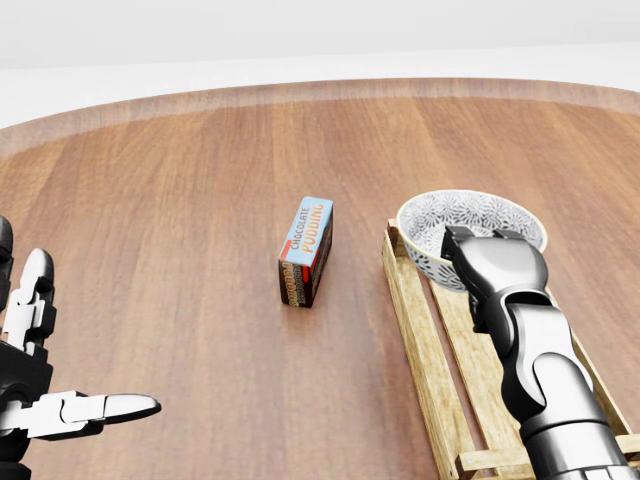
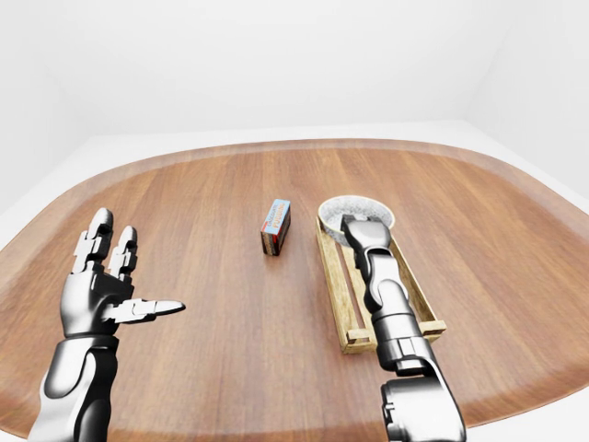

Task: Pick up the bowl on the left and put it in the tray.

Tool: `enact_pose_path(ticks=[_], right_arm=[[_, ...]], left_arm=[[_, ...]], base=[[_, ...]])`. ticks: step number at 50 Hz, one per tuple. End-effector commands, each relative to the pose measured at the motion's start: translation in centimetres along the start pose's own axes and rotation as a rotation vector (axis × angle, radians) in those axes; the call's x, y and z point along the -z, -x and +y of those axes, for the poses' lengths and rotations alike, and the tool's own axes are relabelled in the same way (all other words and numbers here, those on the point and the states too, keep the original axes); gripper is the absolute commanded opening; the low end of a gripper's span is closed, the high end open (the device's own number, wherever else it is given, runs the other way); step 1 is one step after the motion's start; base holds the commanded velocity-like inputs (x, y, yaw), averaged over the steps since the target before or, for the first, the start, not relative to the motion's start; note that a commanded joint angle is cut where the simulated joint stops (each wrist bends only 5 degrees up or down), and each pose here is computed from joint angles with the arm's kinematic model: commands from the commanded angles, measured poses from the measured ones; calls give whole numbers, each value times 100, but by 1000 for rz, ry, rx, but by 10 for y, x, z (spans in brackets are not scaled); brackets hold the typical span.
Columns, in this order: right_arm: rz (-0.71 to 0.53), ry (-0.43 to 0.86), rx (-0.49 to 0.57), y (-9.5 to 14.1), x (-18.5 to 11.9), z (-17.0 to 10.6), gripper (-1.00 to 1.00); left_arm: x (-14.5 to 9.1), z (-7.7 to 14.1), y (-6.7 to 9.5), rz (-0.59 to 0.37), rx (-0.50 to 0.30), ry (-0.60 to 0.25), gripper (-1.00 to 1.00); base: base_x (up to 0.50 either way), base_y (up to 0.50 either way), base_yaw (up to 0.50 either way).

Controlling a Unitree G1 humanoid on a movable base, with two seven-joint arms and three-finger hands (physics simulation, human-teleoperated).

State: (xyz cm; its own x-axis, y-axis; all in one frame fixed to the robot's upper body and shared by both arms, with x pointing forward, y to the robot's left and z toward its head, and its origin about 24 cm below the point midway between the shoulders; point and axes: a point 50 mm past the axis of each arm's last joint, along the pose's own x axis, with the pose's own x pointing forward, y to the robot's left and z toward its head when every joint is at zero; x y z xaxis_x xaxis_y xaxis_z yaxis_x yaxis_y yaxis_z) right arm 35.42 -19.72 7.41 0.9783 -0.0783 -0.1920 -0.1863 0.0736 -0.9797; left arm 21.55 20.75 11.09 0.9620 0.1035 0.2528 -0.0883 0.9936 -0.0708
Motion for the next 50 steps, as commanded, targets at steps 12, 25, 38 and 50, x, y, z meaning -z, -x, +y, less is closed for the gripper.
enact_pose_path(ticks=[12, 25, 38, 50], right_arm=[[42, 78, -8, -3, 10, 24, -100], [55, 82, -33, -4, 14, 35, -100], [62, 78, -50, -5, 16, 41, -100], [73, 95, -74, -6, 16, 57, -100]], left_arm=[[21, -8, -1, 85, 11, -1, 100], [20, -8, -1, 83, 11, -1, 100], [21, -9, 0, 86, 15, -3, 100], [21, -8, 0, 86, 14, -2, 100]], base=[[0, 0, 0], [0, 0, 0], [0, 0, 0], [0, 0, 0]])
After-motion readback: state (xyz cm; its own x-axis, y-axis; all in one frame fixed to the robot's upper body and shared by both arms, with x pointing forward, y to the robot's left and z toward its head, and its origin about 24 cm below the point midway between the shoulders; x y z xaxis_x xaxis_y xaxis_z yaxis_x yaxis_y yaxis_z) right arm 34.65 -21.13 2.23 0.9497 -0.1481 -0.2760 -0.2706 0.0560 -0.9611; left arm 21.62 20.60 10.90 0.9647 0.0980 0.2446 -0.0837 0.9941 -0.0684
